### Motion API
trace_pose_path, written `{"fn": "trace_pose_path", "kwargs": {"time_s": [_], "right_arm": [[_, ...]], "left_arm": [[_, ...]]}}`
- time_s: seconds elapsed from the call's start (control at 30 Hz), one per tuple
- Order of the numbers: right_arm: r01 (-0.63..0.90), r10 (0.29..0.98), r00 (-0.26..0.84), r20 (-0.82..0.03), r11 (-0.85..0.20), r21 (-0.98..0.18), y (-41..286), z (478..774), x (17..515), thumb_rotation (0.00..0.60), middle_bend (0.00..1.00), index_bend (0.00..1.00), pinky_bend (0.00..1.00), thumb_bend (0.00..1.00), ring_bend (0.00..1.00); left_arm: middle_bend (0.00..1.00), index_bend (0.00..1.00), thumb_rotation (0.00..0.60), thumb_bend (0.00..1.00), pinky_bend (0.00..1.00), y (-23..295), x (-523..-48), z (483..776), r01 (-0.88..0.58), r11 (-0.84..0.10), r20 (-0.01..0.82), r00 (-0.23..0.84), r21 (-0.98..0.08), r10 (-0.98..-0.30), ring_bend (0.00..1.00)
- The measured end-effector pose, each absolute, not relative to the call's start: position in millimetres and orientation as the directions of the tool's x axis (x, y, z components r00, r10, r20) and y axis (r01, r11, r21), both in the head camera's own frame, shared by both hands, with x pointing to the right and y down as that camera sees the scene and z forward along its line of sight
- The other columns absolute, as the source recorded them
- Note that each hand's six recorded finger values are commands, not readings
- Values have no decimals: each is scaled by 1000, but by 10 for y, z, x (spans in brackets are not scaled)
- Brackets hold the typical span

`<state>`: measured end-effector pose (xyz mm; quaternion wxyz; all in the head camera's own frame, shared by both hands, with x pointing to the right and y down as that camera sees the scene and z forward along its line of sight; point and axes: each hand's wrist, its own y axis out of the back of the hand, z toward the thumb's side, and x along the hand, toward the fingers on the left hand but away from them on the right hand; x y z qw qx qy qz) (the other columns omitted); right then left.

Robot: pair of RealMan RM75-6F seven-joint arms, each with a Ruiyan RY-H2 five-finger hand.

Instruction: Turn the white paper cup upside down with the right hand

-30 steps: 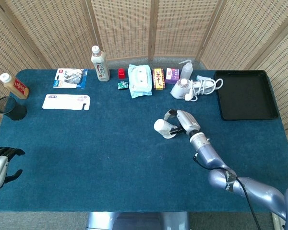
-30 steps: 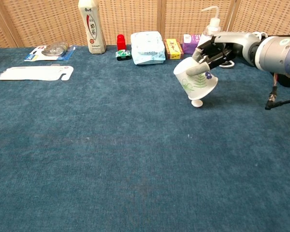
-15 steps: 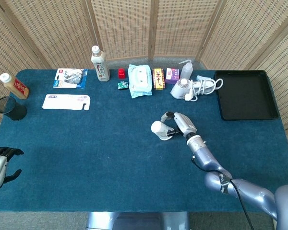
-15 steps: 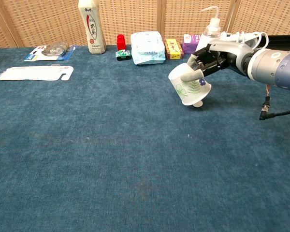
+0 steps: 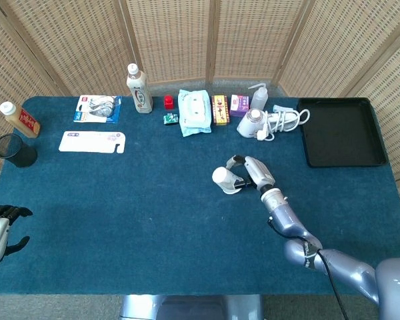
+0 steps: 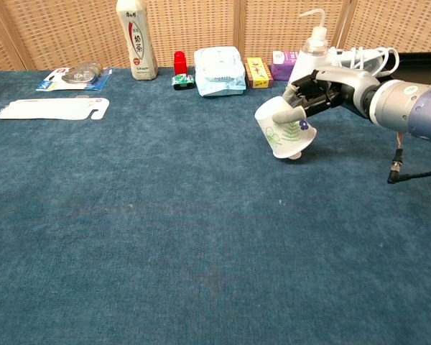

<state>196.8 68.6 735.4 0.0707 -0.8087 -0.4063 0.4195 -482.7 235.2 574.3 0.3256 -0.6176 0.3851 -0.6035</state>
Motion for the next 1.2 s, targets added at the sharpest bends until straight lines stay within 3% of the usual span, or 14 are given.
{"fn": "trace_pose_path", "kwargs": {"time_s": [0.23,0.73,1.07,1.2], "right_arm": [[607,716,315,-623,-656,-448,709,7392,2000,465,314,439,167,213,280],[549,727,327,-604,-666,-505,707,7342,2187,459,248,219,117,235,220],[517,742,350,-571,-662,-543,716,7117,2305,461,230,191,109,239,212],[565,774,347,-529,-624,-541,660,6940,2314,465,257,250,129,238,228]], "left_arm": [[402,367,600,205,200,2353,-4827,5730,-84,-490,493,-25,-868,-870,273],[402,368,600,204,200,2340,-4804,5709,-89,-481,484,-14,-872,-875,273],[402,367,600,204,200,2325,-4770,5708,-97,-475,478,-3,-874,-878,273],[402,367,600,204,200,2339,-4774,5719,-98,-479,482,-6,-872,-876,273]]}}
